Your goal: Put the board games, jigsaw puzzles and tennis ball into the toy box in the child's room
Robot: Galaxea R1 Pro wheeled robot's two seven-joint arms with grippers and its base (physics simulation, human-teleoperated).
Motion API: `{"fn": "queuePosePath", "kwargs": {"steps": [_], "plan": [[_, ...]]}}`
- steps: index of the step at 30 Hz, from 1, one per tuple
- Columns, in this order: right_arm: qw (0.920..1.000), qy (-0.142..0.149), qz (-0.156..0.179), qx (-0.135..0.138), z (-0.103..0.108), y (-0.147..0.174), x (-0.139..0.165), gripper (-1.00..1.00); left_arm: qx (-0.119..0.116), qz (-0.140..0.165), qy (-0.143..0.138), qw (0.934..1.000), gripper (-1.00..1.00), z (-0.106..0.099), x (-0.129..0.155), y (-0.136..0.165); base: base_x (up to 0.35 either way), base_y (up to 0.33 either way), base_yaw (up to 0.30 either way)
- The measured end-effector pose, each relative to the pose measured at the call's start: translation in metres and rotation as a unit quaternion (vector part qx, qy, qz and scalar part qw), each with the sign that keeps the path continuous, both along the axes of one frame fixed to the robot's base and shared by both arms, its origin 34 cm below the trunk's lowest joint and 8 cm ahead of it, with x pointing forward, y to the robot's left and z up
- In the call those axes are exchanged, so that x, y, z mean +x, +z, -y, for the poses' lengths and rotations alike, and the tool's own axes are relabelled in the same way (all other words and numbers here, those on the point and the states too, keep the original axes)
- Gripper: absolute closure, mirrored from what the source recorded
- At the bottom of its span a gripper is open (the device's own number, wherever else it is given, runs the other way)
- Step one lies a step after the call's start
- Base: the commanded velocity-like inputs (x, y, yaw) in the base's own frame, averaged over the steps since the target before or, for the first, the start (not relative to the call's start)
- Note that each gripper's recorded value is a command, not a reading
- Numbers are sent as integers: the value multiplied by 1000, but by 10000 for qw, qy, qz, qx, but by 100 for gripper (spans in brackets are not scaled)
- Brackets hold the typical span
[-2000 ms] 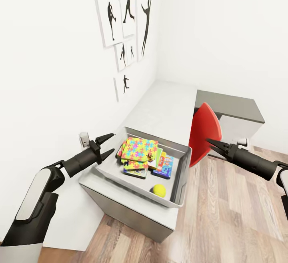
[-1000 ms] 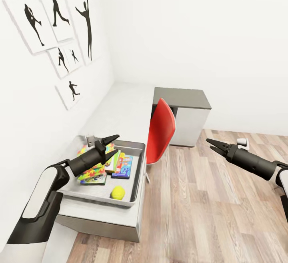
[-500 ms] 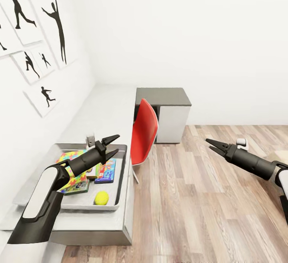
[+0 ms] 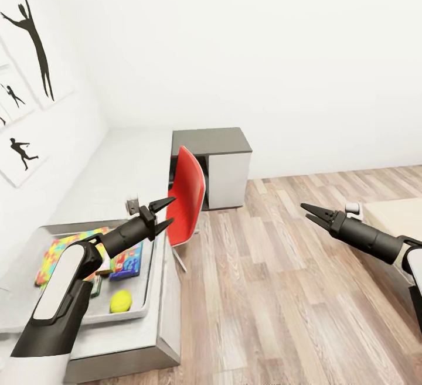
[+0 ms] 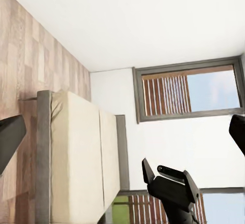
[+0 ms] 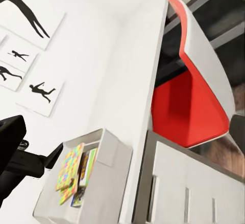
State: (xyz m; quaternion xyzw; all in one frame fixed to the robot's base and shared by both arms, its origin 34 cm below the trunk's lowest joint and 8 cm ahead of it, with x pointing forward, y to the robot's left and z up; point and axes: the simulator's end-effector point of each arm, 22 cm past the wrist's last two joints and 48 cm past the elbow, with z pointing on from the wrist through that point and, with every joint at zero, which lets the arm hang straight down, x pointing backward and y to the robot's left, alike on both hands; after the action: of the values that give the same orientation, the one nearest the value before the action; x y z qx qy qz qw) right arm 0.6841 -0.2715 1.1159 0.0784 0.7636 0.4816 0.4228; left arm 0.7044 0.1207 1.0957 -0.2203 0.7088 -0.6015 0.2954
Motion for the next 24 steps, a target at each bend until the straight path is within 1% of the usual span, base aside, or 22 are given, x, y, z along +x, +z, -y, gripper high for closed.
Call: {"fn": "queuePosePath", "kwargs": {"steps": [6, 10, 16, 24], "plan": [[10000, 1, 11, 2, 0, 1, 0, -100, 5, 12, 1, 10000, -100, 0, 0, 1, 0, -213, -277], [10000, 4, 12, 10, -1, 1, -1, -100, 6, 17, 2, 10000, -100, 0, 0, 2, 0, -254, -185], [10000, 6, 12, 13, -1, 2, -1, -100, 7, 26, 0, 10000, -100, 0, 0, 3, 0, -267, -76], [10000, 11, 10, 13, -2, 1, -1, -100, 7, 30, 1, 10000, -100, 0, 0, 3, 0, -273, -20]]}}
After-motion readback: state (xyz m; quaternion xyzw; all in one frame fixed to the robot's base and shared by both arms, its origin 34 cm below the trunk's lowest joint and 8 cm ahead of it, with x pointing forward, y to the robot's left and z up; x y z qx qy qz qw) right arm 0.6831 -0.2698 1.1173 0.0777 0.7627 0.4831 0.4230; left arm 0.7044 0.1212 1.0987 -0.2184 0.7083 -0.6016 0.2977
